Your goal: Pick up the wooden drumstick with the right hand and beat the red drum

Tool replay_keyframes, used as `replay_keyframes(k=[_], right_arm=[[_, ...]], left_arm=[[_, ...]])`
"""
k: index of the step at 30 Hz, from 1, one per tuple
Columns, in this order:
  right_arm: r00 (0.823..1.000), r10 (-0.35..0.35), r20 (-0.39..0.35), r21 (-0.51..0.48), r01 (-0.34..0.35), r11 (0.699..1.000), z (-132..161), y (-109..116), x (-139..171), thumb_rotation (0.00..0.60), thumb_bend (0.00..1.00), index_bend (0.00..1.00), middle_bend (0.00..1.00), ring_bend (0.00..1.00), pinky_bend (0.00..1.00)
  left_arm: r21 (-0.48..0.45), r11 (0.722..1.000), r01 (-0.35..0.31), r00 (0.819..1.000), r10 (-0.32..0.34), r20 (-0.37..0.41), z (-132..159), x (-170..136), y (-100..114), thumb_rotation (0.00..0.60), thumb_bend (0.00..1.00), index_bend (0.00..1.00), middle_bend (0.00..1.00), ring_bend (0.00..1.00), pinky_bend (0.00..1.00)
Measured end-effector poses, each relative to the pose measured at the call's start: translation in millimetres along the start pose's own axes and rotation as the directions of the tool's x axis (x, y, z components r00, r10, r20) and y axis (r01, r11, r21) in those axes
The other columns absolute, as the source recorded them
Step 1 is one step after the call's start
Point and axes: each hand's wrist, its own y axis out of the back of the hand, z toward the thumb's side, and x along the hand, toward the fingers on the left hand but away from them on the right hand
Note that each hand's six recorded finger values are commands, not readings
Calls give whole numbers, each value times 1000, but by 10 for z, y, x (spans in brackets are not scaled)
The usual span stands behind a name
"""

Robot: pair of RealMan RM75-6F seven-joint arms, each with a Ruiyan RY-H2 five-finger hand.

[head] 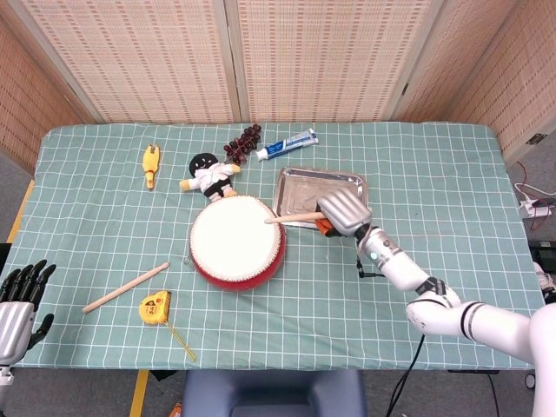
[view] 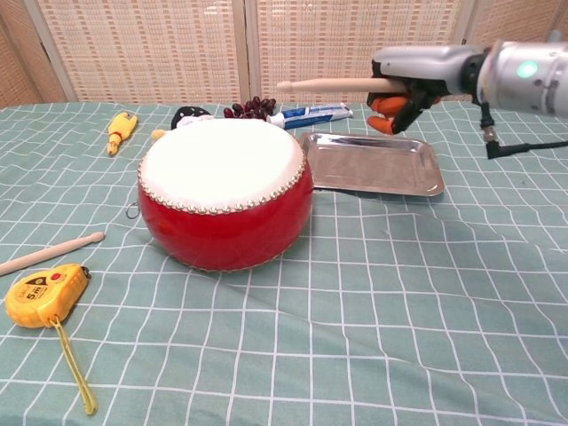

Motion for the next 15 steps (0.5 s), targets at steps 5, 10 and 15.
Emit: replay_keyframes(k=[5,10,15], right_arm=[[998,42,37,132,-46,990,207,127,-212,600,540,1000,1000,1000,1000],[994,90,59,229,-102,968,404,74,-340,600,540,1000,1000,1000,1000],[989,127,78,318,-145,937,462,-119,-387,600,541,1000,1000,1000,1000]], left_arm=[[-5,1000,-4,1000,4,-5,-25,-5,0,600,316,0,0,0,0],[-10,1000,-7,1000,7,-6,-23,10,-3,600,315,0,0,0,0],[-9,1000,-6,1000,6,3,2,21,-6,600,316,0,0,0,0]])
